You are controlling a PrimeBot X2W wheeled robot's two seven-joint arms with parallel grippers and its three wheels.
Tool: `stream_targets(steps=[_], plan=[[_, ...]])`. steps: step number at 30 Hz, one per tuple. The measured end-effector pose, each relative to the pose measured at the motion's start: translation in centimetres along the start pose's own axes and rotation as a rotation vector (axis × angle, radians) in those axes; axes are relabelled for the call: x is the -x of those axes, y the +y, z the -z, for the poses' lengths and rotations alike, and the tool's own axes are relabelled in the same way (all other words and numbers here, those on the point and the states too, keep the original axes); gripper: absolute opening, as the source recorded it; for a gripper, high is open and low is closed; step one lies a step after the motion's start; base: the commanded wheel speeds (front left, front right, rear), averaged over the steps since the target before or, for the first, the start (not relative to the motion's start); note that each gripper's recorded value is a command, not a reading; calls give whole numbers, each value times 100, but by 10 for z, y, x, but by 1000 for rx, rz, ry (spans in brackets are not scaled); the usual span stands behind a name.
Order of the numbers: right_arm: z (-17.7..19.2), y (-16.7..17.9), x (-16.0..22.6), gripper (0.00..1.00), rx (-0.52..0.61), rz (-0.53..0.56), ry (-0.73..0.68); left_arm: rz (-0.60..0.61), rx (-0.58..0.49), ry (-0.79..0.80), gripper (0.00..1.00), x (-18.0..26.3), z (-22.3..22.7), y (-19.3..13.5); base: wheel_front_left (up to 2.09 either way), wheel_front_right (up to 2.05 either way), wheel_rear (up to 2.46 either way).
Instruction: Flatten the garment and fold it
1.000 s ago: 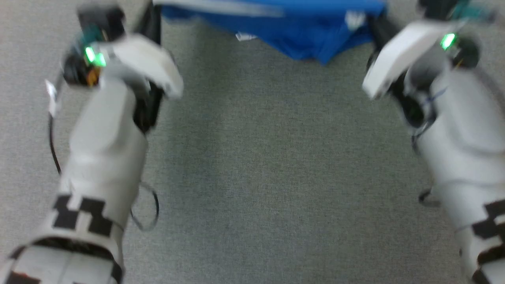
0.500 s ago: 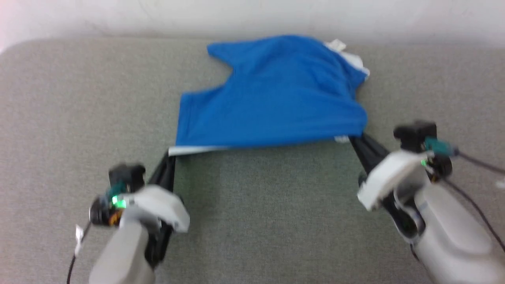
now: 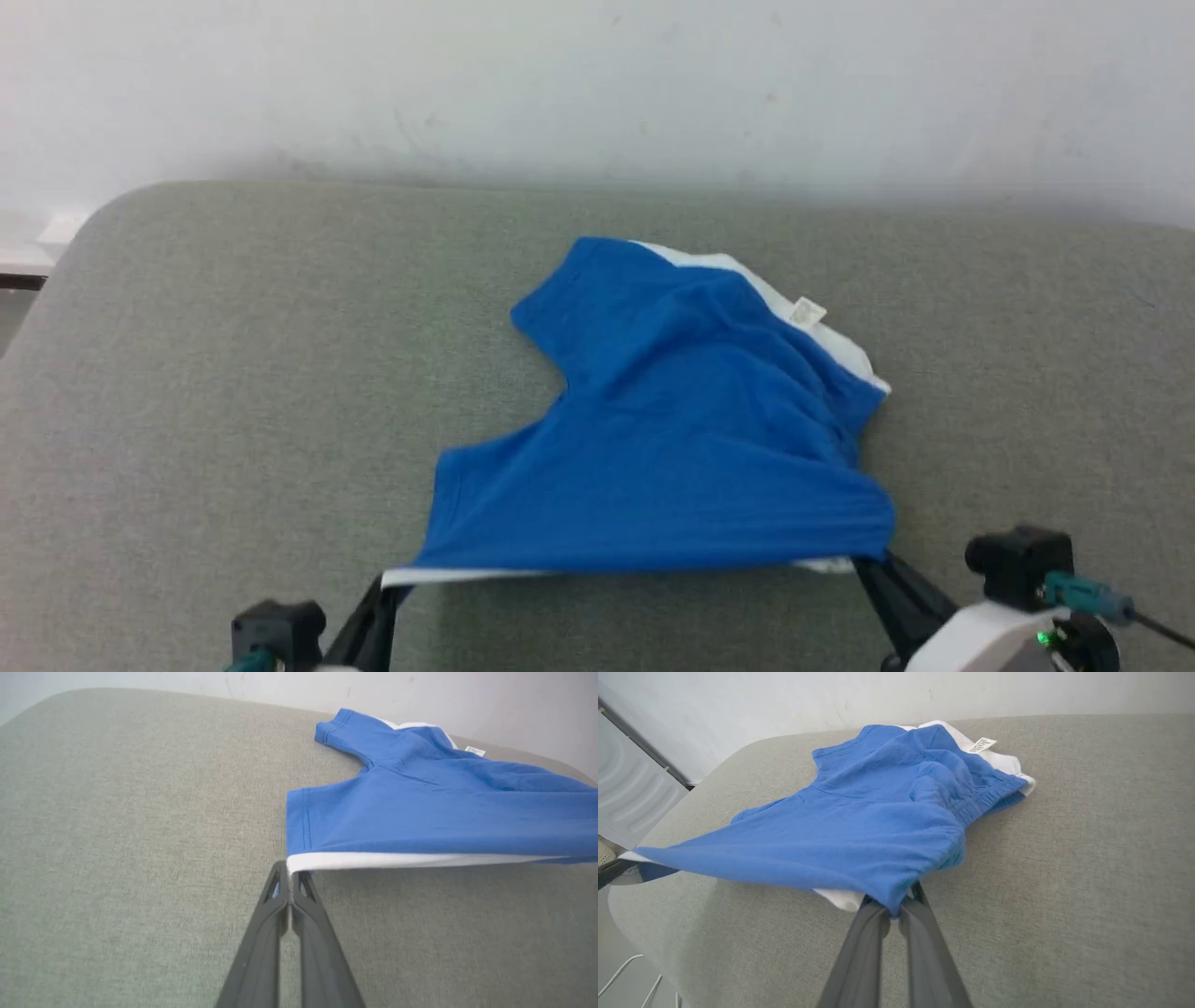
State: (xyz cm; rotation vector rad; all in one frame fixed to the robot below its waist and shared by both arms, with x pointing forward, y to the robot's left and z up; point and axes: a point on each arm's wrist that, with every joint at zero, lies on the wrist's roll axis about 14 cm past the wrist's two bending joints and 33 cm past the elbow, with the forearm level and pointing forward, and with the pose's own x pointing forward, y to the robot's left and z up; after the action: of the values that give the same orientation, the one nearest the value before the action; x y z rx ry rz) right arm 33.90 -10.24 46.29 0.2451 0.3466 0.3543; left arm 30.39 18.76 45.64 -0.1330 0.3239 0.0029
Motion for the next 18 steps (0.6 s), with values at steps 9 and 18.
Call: stream_targets(steps=[9,18], plan=[[6,4,29,0,-2,41,102,4,14,39,0,25,-12,-5,0,0,0],[-7,-12,-10,0,-56,46,139,145,-71,-92,0,-42,-73,-24,0,0,0]])
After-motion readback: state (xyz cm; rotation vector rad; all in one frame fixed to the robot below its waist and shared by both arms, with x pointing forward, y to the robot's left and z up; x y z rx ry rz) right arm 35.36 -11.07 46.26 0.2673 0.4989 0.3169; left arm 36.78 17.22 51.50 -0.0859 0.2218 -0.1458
